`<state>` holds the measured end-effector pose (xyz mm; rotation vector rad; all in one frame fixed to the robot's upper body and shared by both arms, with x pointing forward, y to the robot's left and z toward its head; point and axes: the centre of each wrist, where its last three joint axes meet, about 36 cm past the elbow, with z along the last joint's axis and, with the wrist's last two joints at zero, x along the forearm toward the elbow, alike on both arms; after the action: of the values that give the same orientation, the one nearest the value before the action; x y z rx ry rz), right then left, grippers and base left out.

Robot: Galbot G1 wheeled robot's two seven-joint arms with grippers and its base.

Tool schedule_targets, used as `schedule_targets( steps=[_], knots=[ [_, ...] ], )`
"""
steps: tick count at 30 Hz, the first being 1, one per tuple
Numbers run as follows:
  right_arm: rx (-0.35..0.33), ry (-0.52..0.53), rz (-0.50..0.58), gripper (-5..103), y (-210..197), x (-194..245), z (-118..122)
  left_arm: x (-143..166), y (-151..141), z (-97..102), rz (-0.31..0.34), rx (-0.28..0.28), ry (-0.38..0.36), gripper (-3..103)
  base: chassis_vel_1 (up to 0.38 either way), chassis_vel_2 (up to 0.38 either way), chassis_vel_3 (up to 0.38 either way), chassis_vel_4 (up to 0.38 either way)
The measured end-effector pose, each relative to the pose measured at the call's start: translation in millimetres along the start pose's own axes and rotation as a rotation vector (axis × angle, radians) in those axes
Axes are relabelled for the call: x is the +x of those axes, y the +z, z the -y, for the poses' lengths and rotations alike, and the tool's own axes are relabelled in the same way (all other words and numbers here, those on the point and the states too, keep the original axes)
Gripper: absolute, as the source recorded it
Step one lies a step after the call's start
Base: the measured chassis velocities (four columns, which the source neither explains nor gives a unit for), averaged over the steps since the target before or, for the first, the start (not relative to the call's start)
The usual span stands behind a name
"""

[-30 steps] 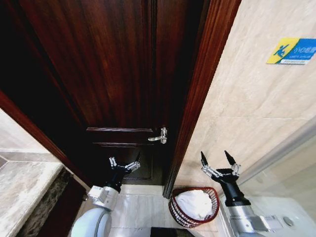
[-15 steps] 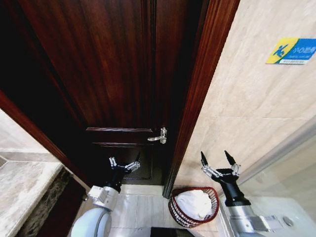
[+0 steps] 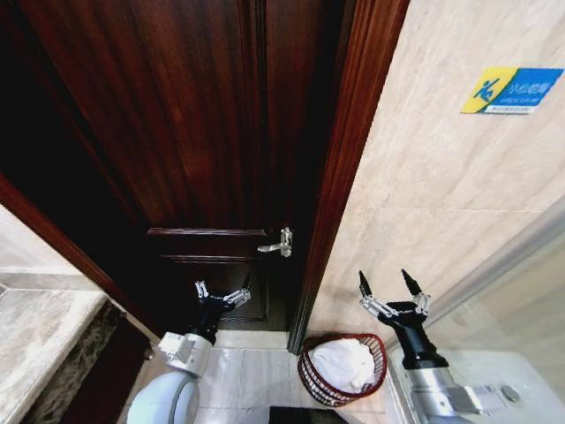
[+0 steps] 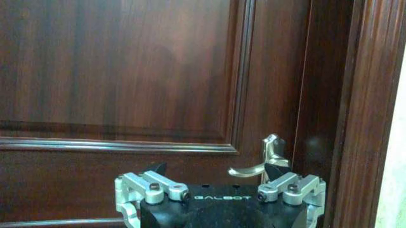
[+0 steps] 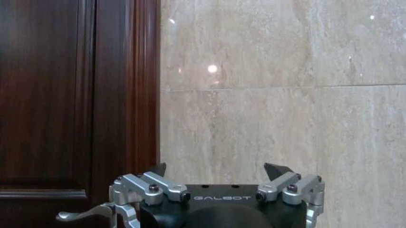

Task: Discard the used towel into the hamper.

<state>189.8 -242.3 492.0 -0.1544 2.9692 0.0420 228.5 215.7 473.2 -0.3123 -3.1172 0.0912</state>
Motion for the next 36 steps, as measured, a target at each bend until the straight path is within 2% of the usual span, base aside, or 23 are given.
schedule_targets(
  steps=[36],
  knots=[
    [0.0, 0.0, 0.0, 100, 0.0, 0.0, 0.0, 0.0, 0.0, 0.0, 0.0, 0.0, 0.0, 100, 0.0, -0.012, 0.005, 0.01]
  ],
)
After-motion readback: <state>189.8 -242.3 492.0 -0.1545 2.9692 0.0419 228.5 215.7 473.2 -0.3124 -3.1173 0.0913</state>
